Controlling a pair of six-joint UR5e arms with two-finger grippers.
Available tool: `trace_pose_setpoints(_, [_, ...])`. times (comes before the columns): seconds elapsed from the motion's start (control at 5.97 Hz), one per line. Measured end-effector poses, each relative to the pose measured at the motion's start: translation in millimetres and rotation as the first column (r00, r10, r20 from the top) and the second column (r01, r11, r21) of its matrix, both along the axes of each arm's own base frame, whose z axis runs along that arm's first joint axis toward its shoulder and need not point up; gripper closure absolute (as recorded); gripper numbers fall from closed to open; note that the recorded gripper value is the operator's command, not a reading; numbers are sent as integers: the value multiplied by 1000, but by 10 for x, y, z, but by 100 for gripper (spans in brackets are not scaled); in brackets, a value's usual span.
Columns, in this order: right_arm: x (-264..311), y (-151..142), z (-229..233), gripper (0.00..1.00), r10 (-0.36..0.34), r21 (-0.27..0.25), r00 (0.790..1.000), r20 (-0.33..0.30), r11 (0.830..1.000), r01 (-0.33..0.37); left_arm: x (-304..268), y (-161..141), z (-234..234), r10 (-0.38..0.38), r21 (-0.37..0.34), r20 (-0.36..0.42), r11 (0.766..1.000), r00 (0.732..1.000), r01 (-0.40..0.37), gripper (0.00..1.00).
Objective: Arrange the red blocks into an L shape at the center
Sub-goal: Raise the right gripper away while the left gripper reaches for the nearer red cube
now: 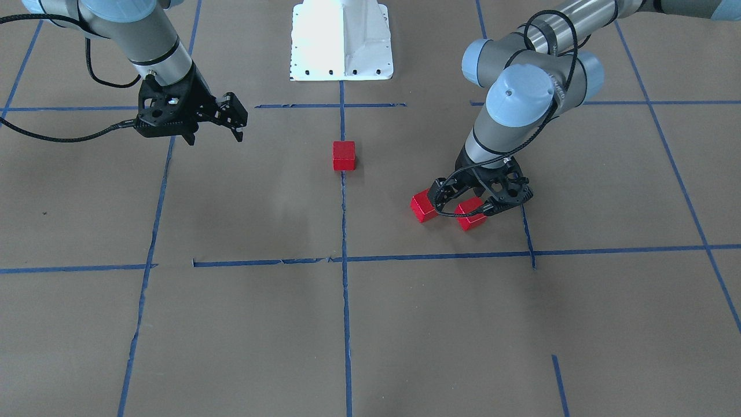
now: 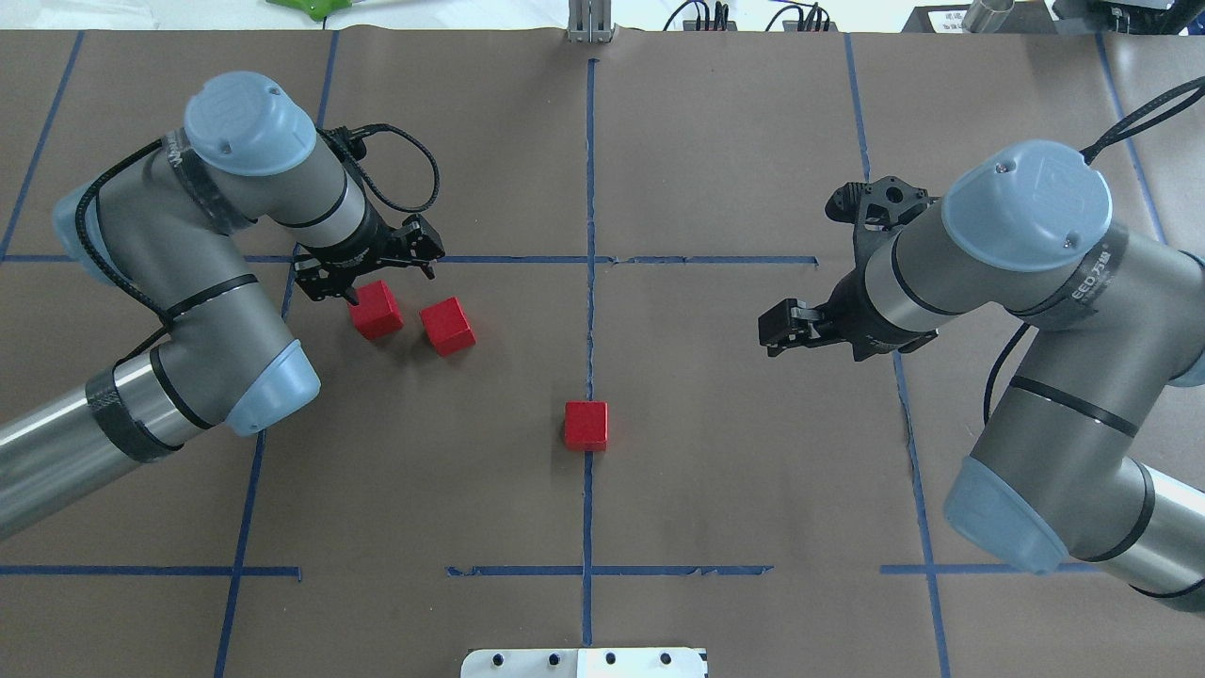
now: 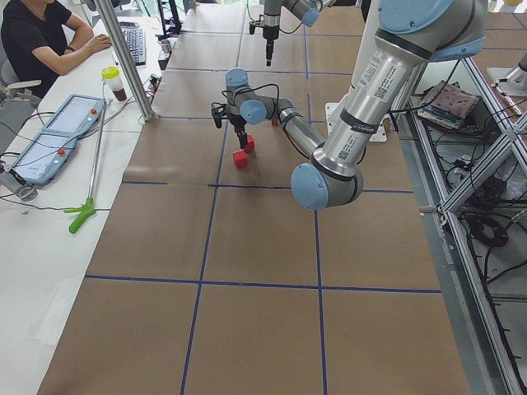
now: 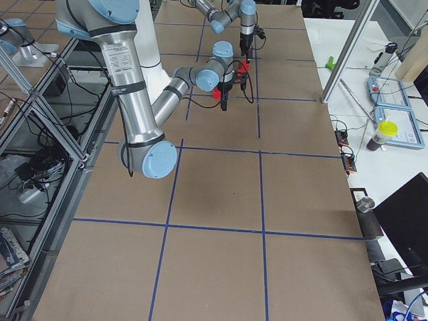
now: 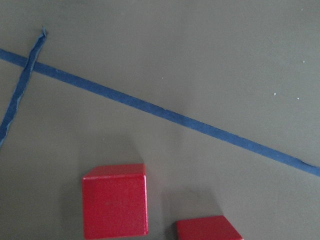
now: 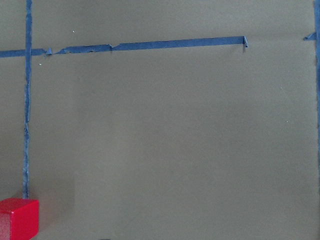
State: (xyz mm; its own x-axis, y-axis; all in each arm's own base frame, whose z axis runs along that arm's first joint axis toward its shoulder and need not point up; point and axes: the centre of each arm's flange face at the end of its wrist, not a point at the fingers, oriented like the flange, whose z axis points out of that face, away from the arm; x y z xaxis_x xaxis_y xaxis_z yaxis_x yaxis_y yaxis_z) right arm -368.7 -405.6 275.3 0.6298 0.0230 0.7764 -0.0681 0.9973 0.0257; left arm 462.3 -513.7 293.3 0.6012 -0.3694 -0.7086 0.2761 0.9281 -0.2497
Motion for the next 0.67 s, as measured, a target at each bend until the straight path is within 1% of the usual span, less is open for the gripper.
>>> trace_pose_setpoints(0.17, [1,4,-7,0,0,1,1000,1,1000,0,225,73,-58,-9,-14,12,1000,1000,9,0])
trace_pose_setpoints(0.34, [5,6,-18,0,0,3,1000,3,1000,0,333,105,-87,-16,-20,20,1000,1000,17,0])
trace_pose_setpoints(0.67, [19,10,-36,0,2,5,1000,6,1000,-2,477,62,-59,-20,-29,40,999,999,21,0])
